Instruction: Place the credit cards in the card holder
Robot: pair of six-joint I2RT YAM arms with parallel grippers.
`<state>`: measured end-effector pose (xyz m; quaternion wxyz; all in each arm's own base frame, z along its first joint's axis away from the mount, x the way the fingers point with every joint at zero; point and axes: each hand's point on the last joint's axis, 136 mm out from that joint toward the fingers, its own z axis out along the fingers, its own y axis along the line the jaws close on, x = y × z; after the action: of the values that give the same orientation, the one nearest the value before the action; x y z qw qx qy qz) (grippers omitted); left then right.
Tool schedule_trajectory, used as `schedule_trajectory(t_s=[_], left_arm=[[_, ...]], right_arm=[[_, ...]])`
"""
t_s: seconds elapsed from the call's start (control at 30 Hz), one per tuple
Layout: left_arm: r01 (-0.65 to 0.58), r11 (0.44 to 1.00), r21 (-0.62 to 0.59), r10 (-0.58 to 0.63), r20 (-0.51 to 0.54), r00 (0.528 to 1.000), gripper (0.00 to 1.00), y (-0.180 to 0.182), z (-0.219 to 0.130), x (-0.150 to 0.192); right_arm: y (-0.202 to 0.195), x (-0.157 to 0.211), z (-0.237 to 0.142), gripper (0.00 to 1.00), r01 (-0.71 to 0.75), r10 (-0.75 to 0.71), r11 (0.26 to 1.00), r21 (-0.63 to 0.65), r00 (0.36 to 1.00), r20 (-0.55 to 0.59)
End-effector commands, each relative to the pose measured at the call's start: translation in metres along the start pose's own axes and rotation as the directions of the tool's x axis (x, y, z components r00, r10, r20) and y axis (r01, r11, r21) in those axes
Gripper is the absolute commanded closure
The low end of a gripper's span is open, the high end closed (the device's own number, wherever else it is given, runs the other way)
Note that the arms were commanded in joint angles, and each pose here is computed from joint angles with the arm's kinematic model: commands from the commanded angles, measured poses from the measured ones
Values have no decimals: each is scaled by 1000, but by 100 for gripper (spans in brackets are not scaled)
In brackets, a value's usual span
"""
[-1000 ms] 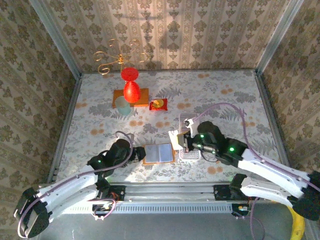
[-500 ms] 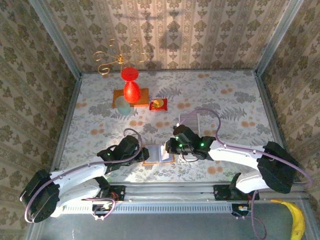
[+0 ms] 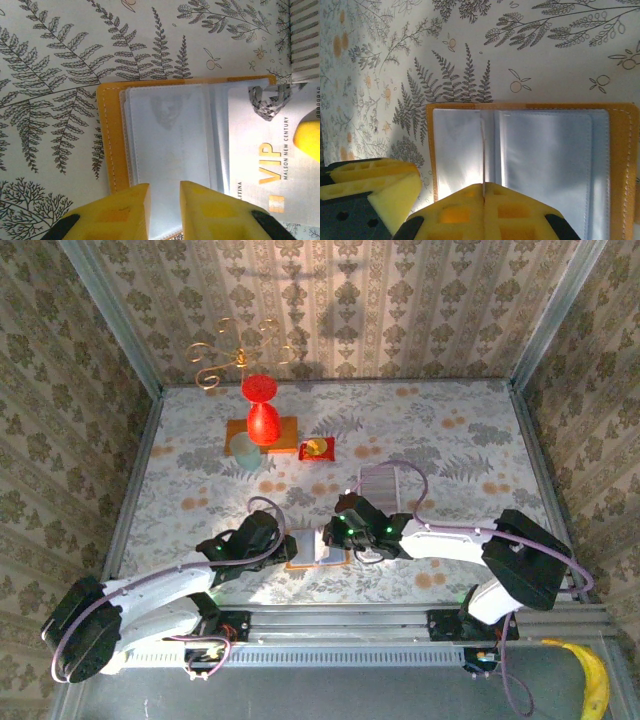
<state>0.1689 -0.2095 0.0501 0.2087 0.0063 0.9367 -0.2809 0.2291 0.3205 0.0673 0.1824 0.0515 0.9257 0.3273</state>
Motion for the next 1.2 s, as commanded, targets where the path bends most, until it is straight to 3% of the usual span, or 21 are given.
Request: schedule_trajectory(t_s=[0.0,0.77,1.17], left_arm=[[9,1000,-17,-9,1,1000,79,6,1,5],[26,998,-62,-27,-29,999,86,24,11,18],[24,997,-67,-26,-31,999,87,26,12,20]], right_arm=[[10,-9,6,100,-16,16,1000,-14,999,42],[3,7,20,100,-61,61,998,-25,998,4],[-12,-3,1,100,-2,-2,999,41,997,78]])
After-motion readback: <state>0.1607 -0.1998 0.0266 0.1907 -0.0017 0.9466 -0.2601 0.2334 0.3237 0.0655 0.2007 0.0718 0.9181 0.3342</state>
